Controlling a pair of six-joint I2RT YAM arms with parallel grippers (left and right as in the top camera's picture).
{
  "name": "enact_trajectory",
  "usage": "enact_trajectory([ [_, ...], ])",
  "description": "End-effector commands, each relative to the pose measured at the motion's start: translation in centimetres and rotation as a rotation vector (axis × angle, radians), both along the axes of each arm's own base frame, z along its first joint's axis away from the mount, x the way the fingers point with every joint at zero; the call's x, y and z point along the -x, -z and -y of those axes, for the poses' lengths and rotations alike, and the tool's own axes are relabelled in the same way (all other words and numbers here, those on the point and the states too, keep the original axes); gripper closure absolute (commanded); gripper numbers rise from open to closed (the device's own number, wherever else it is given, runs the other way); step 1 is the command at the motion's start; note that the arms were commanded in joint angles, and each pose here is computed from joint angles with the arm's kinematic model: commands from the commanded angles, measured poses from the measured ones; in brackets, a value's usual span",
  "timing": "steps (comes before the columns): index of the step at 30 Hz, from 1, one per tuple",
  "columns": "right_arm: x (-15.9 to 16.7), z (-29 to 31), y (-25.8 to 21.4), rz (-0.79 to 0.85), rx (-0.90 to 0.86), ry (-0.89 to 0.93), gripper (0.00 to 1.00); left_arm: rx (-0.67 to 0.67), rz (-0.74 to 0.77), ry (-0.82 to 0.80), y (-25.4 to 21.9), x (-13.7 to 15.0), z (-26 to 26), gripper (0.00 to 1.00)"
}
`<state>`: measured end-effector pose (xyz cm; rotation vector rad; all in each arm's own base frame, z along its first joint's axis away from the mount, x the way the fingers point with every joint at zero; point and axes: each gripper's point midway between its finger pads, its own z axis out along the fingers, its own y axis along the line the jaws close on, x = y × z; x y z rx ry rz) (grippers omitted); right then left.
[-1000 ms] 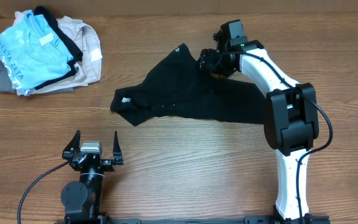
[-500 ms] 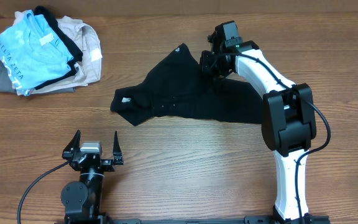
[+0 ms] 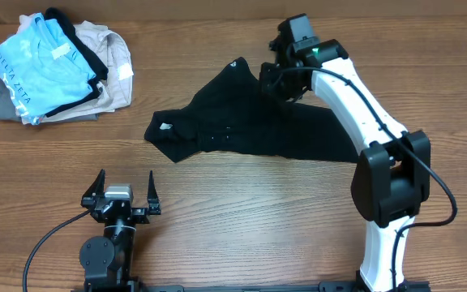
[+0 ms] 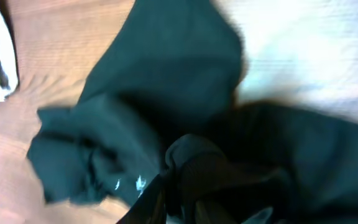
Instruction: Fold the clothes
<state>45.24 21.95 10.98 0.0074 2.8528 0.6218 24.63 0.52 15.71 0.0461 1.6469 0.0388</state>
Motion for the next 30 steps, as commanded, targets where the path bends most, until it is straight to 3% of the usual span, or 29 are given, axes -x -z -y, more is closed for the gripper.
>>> enact_trajectory([
  [1, 1.9, -0.7, -0.3, -0.045, 0.026, -0.025, 0.91, -0.016, 0.006, -0.01, 0.0, 0.0, -0.2, 0.0],
  [3, 3.7, -1.0, 0.1, -0.105, 0.05, -0.046, 0.96, -0.016, 0.006, -0.01, 0.0, 0.0, -0.2, 0.0],
  [10, 10.0, -3.9, 0.8, -0.243, 0.139, -0.146, 0.96, -0.016, 0.006, -0.01, 0.0, 0.0, -0.2, 0.0],
  [19, 14.1, -2.9, -0.9, -0.149, 0.508, 0.06, 0.96, -0.016, 0.006, -0.01, 0.0, 0.0, -0.2, 0.0],
  [30, 21.4, -4.0, -7.3, -0.102, 0.494, 0.022, 0.96, -0.016, 0.006, -0.01, 0.0, 0.0, -0.2, 0.0],
])
